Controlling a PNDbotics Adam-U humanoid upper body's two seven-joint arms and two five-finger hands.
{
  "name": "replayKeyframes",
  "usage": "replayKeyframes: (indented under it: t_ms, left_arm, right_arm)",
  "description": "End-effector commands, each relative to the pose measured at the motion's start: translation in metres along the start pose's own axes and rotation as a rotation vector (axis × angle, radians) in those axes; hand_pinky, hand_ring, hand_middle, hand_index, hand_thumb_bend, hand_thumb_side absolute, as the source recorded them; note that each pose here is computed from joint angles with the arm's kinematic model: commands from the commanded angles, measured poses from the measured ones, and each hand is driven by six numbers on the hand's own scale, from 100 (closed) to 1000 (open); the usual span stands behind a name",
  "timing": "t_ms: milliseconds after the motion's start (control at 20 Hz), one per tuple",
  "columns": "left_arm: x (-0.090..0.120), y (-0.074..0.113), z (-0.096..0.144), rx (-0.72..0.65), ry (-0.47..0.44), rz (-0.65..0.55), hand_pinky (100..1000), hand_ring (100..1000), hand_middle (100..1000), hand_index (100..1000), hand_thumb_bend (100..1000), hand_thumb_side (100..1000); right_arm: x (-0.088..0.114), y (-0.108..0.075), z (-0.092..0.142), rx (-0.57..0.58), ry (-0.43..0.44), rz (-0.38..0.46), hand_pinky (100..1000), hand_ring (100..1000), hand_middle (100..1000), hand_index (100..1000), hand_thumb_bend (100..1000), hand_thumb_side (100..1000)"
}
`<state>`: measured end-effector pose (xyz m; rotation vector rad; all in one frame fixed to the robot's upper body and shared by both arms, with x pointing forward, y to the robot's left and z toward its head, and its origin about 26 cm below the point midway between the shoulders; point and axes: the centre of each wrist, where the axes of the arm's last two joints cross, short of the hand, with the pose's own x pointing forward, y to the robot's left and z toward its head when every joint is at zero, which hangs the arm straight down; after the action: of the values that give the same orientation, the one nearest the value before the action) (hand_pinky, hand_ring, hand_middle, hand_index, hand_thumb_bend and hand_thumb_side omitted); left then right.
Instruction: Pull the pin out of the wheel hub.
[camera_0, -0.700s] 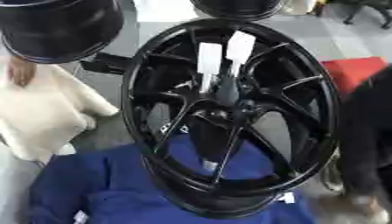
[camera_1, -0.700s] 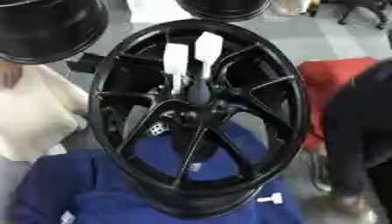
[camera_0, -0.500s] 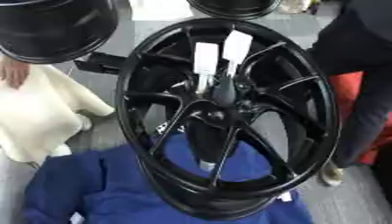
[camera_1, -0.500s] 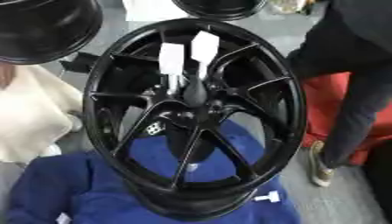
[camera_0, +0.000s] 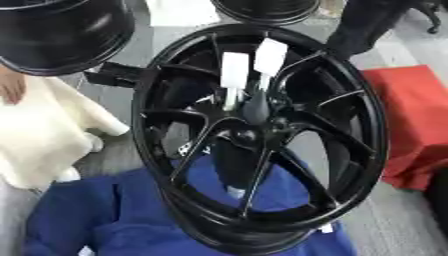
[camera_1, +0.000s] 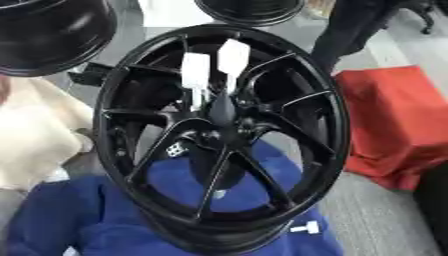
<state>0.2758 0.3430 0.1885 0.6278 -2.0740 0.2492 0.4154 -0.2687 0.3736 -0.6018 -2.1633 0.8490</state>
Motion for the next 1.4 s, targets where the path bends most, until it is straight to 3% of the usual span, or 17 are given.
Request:
replayKeyframes:
  t_ms: [50, 300, 550, 850, 1250, 1400]
  left_arm:
    - [0.008, 0.003, -0.004, 0.006, -0.039, -0.005, 833, 824, 807, 871, 615, 638]
    - [0.009, 0.003, -0.004, 0.007, -0.038, -0.005, 829, 820, 804, 867, 615, 631]
    - [0.009, 0.003, -0.005, 0.002, -0.039, -0.003, 828, 818, 803, 864, 613, 627]
    - [0.011, 0.002, -0.006, -0.008, -0.052, 0.004, 828, 816, 803, 863, 610, 622]
    - [0.012, 0.001, -0.007, -0.017, -0.055, 0.005, 828, 814, 803, 863, 606, 619]
    - [0.012, 0.0, -0.007, -0.022, -0.055, 0.007, 828, 814, 803, 863, 605, 618]
  right_arm:
    - [0.028, -0.02, 0.001, 0.105, -0.1, 0.156, 854, 822, 813, 863, 100, 604]
    - [0.065, -0.026, 0.014, 0.359, -0.208, 0.419, 884, 862, 810, 853, 100, 412]
    - [0.098, -0.024, 0.031, 0.523, -0.287, 0.568, 892, 877, 812, 851, 118, 293]
    - [0.126, -0.02, 0.043, 0.607, -0.375, 0.641, 894, 881, 814, 851, 159, 213]
    - [0.14, -0.02, 0.044, 0.621, -0.435, 0.63, 893, 879, 814, 856, 190, 100]
    - [0.145, -0.017, 0.045, 0.653, -0.463, 0.626, 893, 881, 818, 857, 205, 100]
